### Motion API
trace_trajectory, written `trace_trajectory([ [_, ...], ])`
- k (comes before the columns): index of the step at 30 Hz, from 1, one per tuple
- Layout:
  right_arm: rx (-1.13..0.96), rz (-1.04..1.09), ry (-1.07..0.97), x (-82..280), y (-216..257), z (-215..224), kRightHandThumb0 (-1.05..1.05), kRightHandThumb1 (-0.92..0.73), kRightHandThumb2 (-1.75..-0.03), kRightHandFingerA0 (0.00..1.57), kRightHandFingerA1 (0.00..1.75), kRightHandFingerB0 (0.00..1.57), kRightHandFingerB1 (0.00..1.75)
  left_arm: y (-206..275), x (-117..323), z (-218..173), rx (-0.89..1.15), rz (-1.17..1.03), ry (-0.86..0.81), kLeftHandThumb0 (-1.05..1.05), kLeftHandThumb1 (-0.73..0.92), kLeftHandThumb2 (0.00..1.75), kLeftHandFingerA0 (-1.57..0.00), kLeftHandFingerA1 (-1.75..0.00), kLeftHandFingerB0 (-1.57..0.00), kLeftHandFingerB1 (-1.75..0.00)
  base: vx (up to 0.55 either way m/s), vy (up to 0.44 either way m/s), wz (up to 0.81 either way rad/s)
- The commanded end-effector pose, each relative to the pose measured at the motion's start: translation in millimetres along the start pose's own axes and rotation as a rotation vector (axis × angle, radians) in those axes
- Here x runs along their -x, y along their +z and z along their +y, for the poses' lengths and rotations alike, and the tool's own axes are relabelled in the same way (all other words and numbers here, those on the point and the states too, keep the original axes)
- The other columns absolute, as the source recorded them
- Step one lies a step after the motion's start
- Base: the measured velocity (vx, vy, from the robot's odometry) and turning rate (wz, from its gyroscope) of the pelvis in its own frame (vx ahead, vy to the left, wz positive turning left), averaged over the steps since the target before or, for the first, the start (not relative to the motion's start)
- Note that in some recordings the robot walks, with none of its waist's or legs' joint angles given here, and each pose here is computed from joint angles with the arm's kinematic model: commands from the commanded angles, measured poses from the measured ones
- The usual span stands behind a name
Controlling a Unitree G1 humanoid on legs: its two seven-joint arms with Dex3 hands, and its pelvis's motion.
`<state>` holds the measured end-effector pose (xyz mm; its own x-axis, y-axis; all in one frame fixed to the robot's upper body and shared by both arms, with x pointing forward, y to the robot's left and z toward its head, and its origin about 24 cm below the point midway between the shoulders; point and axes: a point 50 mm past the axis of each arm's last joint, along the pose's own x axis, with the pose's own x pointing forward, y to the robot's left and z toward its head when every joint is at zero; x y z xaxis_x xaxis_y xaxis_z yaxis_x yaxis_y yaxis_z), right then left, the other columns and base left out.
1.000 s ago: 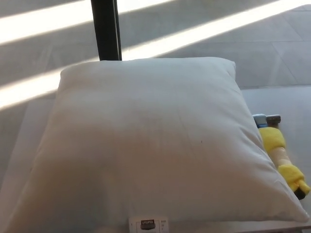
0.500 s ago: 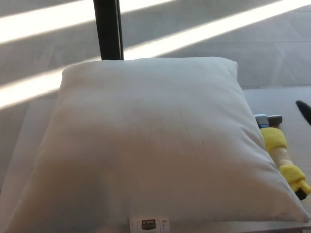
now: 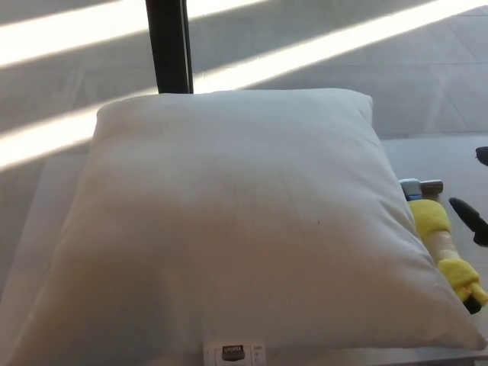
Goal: A hammer is kept on the right hand side and a pillow is kept on the left hand side on the desk infront of the robot and the robot uses its right hand to pick up the hammer and makes a downward swinging motion to hit the pillow
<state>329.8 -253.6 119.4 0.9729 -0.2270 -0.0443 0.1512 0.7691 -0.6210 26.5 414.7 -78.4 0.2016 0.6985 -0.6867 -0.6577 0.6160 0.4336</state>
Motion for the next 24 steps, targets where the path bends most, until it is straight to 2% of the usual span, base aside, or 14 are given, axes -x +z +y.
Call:
trace_trajectory([
  [1,0.038,-0.002,-0.019,-5,5,11,-0.67,-0.62,-0.59,0.23,0.47,0.33,0.32,4,0,6,-0.042,-0.025,-0.005,-0.6,0.61,0.59,-0.82,-0.58,-0.71,-0.51,0.0,0.0,0.0],
  [7,0.082,0.023,0.0,-12,3,37,-0.63,-0.6,-0.58,0.23,0.47,0.33,0.31,3,1,5,-0.073,-0.028,-0.011,-0.62,0.61,0.59,-0.86,-0.61,-0.72,-0.5,0.0,0.0,0.0],
  [9,0.106,0.02,0.025,-13,3,49,-0.65,-0.59,-0.58,0.25,0.52,0.34,0.32,2,1,4,-0.077,-0.028,-0.011,-0.63,0.61,0.59,-0.86,-0.62,-0.77,-0.52,0.0,0.0,0.0],
  [11,0.111,0.018,0.036,-13,2,54,-0.69,-0.61,-0.59,0.25,0.49,0.33,0.32,2,1,4,-0.102,-0.036,-0.018,-0.64,0.62,0.59,-0.85,-0.61,-0.76,-0.51,0.0,0.0,0.0],
  [13,0.141,0.035,0.066,-13,-1,60,-0.77,-0.64,-0.6,0.21,0.46,0.31,0.3,2,1,4,-0.111,-0.034,-0.009,-0.64,0.62,0.59,-0.9,-0.62,-0.78,-0.51,0.0,0.0,0.0],
  [17,0.175,0.053,0.067,-13,-10,59,-0.79,-0.64,-0.6,0.2,0.47,0.31,0.3,1,1,2,-0.067,-0.031,-0.023,-0.61,0.6,0.59,-0.89,-0.63,-0.76,-0.52,0.0,0.0,0.0],
  [18,0.196,0.079,0.063,-13,-14,58,-0.7,-0.63,-0.6,0.19,0.48,0.31,0.3,2,1,2,-0.059,-0.035,-0.024,-0.59,0.6,0.59,-0.87,-0.63,-0.78,-0.54,0.0,0.0,0.0],
  [21,0.234,0.1,0.047,-14,-21,55,-0.69,-0.63,-0.6,0.2,0.49,0.31,0.31,2,1,2,-0.105,-0.038,-0.018,-0.62,0.61,0.59,-0.9,-0.63,-0.78,-0.51,0.0,0.0,0.0],
  [22,0.236,0.118,0.041,-14,-27,52,-0.7,-0.5,-0.85,0.15,0.55,0.23,0.43,1,1,1,-0.1,-0.037,-0.021,-0.63,0.61,0.59,-0.9,-0.61,-0.75,-0.51,0.0,0.0,0.0],
  [24,0.241,0.124,0.03,-14,-32,48,-0.69,-0.5,-0.84,0.15,0.55,0.24,0.44,2,1,1,-0.079,-0.038,-0.026,-0.61,0.6,0.59,-0.89,-0.62,-0.76,-0.52,0.0,0.0,0.0],
])
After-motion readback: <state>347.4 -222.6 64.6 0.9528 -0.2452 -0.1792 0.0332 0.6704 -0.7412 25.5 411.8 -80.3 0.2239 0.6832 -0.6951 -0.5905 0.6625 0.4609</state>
